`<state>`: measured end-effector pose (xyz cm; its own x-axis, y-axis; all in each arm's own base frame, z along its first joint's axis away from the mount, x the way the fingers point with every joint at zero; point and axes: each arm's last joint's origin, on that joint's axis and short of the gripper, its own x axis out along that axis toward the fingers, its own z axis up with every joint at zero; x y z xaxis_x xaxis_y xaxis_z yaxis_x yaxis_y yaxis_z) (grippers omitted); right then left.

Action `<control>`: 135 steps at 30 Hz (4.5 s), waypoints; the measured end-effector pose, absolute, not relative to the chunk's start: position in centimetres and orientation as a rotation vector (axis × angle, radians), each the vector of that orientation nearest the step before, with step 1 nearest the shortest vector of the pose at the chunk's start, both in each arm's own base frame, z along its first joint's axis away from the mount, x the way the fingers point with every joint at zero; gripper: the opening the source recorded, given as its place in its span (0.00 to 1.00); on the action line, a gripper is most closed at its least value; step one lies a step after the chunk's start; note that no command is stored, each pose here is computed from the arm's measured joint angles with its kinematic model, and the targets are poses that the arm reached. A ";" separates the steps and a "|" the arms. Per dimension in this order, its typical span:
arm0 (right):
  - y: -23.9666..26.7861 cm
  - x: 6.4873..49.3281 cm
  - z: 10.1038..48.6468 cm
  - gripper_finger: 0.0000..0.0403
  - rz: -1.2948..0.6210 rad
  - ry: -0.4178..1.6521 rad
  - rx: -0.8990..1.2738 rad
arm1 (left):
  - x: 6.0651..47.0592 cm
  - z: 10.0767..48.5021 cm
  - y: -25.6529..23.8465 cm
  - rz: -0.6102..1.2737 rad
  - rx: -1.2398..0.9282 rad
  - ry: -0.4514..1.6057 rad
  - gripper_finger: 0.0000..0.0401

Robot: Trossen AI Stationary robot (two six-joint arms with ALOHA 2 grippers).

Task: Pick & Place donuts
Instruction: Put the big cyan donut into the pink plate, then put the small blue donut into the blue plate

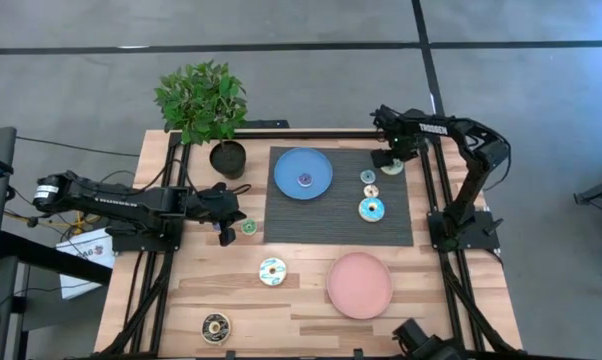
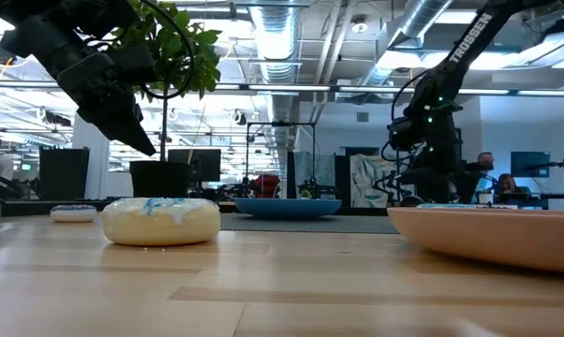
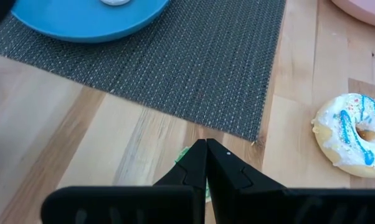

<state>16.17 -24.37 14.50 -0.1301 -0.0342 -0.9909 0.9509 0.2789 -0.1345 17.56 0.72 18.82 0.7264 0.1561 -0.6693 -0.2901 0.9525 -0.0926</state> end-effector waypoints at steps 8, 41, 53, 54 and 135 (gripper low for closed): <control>-24.4 16.7 14.4 0.51 -1.085 1.371 0.944 | 17.6 18.8 0.7 0.247 -0.198 0.718 0.00; -17.3 17.1 25.0 0.27 -0.922 1.059 0.882 | 17.6 18.8 0.7 0.240 -0.173 0.721 0.00; -0.3 22.5 27.4 0.27 -0.827 0.936 1.009 | 17.6 18.8 0.7 0.236 -0.173 0.721 0.00; 1.2 22.8 26.9 0.27 -0.832 0.953 1.028 | 17.6 18.8 0.7 0.234 -0.173 0.721 0.00; 13.1 26.3 21.3 0.47 -0.983 1.469 0.850 | 17.9 19.2 0.7 0.174 -0.031 0.682 0.00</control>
<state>26.30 13.12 21.31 -0.1216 -0.0155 -0.9925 0.9116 0.3939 -0.1178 17.91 0.71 19.21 0.7621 0.1503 -0.6298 -0.1704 0.9850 0.0288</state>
